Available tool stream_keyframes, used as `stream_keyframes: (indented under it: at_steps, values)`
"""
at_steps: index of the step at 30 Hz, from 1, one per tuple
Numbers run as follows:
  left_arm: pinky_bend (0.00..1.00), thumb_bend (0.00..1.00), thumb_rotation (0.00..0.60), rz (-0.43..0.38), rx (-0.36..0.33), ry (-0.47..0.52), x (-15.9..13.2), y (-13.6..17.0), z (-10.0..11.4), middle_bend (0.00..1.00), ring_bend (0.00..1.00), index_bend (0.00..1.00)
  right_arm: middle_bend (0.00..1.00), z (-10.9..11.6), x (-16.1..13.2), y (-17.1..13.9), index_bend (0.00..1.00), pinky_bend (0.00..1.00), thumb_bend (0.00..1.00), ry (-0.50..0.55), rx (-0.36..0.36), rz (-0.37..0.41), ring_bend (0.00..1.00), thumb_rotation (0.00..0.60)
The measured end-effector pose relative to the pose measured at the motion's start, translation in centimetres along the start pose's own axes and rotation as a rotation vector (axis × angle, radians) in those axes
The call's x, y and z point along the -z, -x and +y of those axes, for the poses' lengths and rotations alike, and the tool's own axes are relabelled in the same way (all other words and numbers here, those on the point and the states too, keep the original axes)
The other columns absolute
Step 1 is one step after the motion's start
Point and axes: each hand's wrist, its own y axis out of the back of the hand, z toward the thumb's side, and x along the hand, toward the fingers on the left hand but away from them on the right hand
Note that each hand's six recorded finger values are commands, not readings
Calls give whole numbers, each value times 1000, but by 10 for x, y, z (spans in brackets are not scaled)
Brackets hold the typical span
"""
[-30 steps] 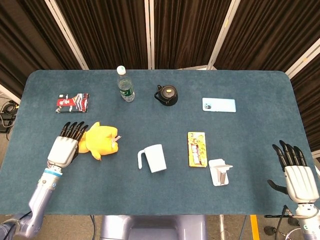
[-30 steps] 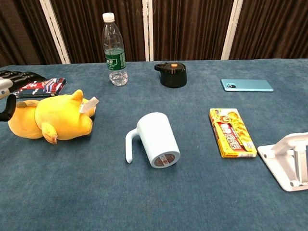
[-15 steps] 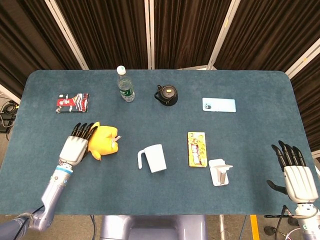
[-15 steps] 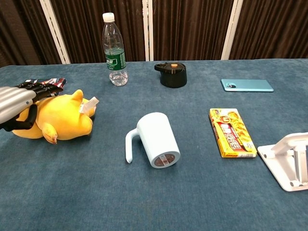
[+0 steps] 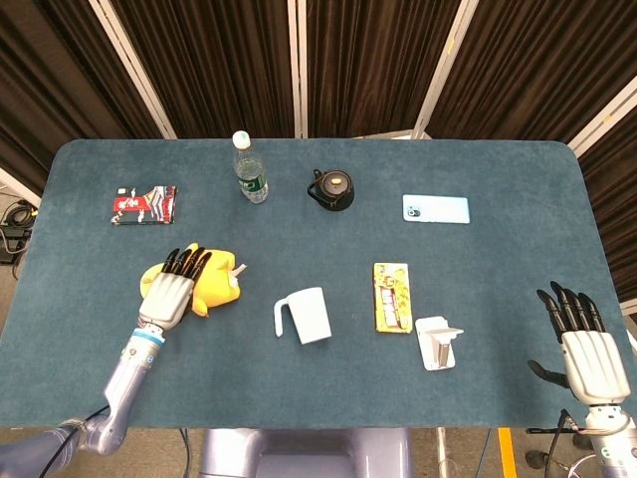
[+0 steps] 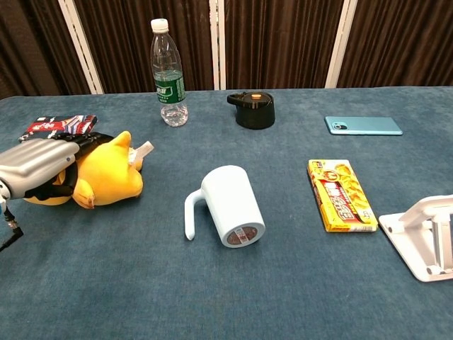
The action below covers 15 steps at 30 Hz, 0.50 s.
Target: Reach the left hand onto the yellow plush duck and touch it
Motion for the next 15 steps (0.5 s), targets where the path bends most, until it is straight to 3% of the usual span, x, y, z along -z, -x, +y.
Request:
stream_keyframes:
  at_steps: [5,15]
  values:
    - [0,1000,600,-11,8,44,-13,1,-3,0,0,0,0,1,-1,0,0,0,34,9,2,1,0,600]
    - [0,1000,600,-71,-68,49,-39,8,11,0,0,0,0,1,-3,-2,0,0,34,14,5,8,0,600]
